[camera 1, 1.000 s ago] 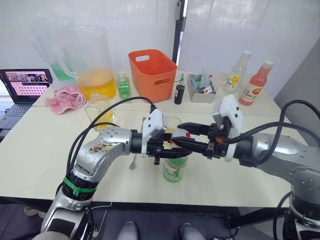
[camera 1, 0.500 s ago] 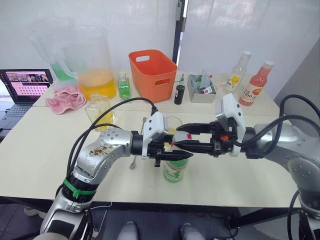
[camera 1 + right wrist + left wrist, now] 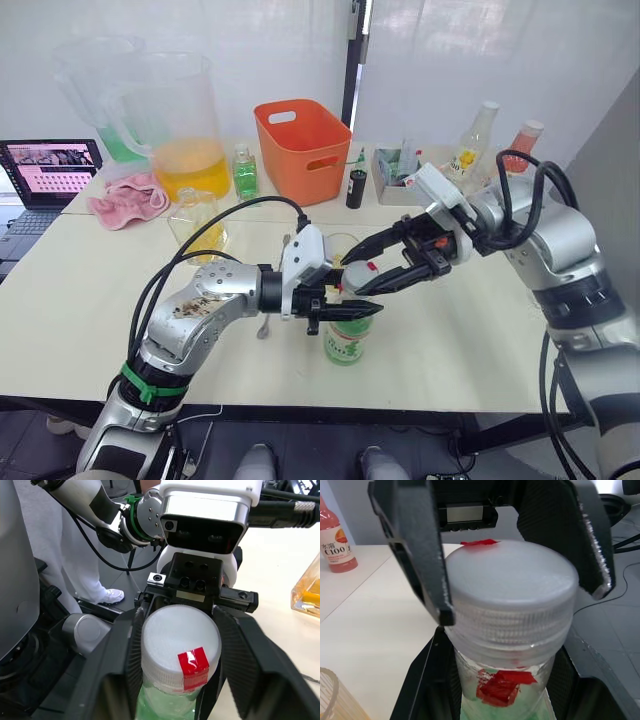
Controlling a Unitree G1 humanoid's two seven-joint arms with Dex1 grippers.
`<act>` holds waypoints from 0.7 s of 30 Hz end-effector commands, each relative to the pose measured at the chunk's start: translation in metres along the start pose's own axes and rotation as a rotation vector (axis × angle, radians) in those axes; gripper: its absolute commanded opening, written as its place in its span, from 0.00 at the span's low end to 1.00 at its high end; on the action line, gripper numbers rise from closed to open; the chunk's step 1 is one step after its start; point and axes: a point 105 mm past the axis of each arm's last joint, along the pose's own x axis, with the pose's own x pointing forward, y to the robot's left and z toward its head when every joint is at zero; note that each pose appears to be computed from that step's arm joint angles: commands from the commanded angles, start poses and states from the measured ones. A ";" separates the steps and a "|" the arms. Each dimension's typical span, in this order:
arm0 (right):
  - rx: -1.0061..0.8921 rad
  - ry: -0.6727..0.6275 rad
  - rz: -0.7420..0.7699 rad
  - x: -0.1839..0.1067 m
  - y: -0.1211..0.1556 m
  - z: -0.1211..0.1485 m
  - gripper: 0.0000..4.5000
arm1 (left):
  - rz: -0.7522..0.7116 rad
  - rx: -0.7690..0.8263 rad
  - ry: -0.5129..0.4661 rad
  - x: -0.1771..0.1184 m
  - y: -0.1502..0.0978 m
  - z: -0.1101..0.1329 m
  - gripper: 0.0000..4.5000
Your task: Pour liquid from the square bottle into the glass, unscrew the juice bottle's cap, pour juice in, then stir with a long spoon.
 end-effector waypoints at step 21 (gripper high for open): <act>0.149 -0.112 -0.629 -0.016 0.034 0.020 1.00 | -0.109 -0.065 -0.008 0.009 -0.012 -0.003 0.35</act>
